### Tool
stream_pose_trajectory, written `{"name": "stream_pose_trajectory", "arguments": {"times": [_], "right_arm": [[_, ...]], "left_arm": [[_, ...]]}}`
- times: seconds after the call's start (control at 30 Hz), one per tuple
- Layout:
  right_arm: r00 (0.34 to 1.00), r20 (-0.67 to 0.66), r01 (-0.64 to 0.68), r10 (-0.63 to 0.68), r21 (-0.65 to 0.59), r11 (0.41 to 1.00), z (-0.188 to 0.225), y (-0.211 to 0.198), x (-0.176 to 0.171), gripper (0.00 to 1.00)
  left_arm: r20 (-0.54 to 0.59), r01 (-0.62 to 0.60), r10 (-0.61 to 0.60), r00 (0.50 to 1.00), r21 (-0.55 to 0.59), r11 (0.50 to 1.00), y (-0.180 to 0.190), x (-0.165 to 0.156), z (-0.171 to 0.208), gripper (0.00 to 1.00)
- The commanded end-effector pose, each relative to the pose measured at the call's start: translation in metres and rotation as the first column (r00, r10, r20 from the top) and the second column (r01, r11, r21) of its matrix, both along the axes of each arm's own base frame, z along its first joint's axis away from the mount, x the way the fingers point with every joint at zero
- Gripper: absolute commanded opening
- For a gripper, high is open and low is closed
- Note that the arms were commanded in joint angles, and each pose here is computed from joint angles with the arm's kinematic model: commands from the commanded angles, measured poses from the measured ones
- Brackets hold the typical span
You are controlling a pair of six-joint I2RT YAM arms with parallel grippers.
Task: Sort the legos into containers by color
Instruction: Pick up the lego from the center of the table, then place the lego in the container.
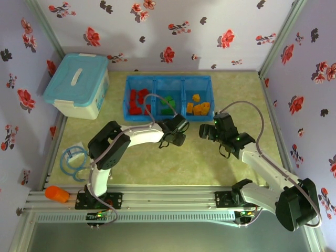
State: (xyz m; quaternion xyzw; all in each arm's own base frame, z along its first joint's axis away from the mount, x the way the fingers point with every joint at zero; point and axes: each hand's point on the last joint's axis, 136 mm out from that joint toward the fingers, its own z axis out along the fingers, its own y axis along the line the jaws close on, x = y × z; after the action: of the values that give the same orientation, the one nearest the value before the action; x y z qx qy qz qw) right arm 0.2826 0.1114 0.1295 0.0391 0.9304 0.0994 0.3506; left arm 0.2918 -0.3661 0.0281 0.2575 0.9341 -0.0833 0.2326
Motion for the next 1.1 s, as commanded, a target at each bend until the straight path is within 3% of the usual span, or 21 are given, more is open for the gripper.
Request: {"name": "stream_pose_trajectory", "arguments": {"times": [0.0,0.2,0.4,0.63,1.0,1.07], "right_arm": [[0.999,0.019,0.034,-0.034,0.014,0.999,0.002,-0.005,0.001,0.93],[0.999,0.027,0.044,-0.044,0.010,0.999,0.005,-0.009,-0.002,0.93],[0.997,0.035,0.064,-0.064,0.007,0.998,0.004,-0.016,-0.009,0.92],[0.997,0.012,0.071,-0.072,0.053,0.996,-0.005,-0.012,-0.013,0.92],[0.999,-0.007,0.047,-0.046,0.091,0.995,-0.008,-0.007,-0.022,0.92],[0.999,-0.008,0.045,-0.044,0.097,0.994,-0.007,-0.007,-0.024,0.91]], "left_arm": [[-0.009,0.013,-0.012,1.000,0.010,1.000,0.000,-0.008,0.000,0.43],[0.032,0.004,-0.004,0.999,-0.013,1.000,0.003,-0.013,0.022,0.30],[0.101,-0.029,0.042,0.994,-0.123,0.992,0.016,-0.005,0.078,0.29],[0.165,-0.078,0.103,0.981,-0.150,0.986,0.041,0.039,0.129,0.29],[0.155,-0.163,0.183,0.971,-0.135,0.977,0.055,0.123,0.142,0.28],[0.150,-0.168,0.185,0.971,-0.115,0.979,0.055,0.134,0.138,0.36]]}}
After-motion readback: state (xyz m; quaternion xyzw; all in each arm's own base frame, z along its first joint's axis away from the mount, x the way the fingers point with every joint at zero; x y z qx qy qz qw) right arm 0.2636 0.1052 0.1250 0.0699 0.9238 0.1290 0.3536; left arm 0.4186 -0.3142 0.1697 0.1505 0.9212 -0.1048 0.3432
